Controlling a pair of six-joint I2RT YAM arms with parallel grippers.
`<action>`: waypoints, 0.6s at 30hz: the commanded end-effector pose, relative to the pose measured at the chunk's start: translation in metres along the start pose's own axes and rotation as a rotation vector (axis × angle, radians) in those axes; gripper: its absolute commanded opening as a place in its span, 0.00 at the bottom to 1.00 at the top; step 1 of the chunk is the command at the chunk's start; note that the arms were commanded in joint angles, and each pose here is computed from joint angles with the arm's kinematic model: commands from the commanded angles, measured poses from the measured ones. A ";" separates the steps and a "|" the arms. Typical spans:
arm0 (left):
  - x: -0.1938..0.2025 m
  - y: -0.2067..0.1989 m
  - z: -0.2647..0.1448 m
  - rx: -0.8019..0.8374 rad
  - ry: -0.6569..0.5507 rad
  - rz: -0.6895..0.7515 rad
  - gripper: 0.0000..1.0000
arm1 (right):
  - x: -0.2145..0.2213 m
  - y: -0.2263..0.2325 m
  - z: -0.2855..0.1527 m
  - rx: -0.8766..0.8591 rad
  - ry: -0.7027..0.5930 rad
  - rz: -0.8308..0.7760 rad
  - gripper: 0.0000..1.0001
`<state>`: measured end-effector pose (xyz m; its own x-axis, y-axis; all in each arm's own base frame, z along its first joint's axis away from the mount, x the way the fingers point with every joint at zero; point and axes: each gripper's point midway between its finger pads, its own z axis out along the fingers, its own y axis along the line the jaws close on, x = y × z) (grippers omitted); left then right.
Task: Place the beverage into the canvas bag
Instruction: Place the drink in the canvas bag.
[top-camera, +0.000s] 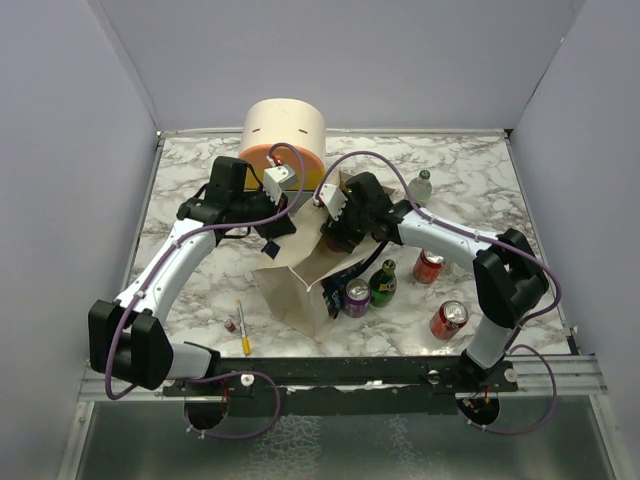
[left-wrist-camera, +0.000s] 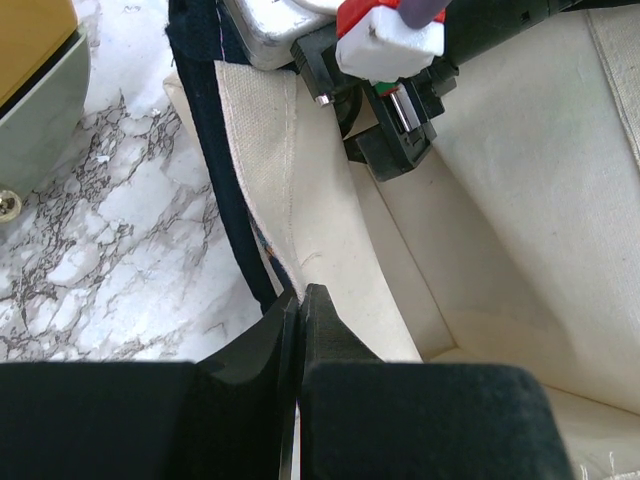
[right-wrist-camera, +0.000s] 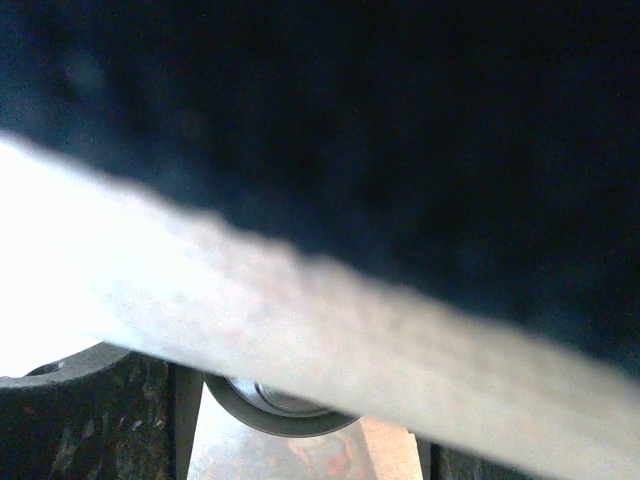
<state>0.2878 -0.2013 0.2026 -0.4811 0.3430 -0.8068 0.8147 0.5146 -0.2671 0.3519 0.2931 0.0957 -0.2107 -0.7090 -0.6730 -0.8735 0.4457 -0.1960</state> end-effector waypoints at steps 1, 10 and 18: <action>0.005 0.000 -0.011 -0.015 0.033 -0.025 0.00 | 0.048 0.006 0.009 -0.022 0.147 0.014 0.09; 0.000 0.002 -0.021 -0.047 0.026 -0.028 0.00 | 0.038 0.005 -0.002 -0.030 0.095 0.027 0.26; 0.005 0.002 -0.023 -0.054 0.042 -0.015 0.00 | 0.034 0.003 -0.003 -0.019 0.075 0.024 0.48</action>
<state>0.2884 -0.1938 0.2083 -0.4925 0.3457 -0.7987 0.8036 0.5331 -0.2647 0.3497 0.2906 0.0957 -0.2006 -0.7018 -0.6835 -0.8775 0.4390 -0.1932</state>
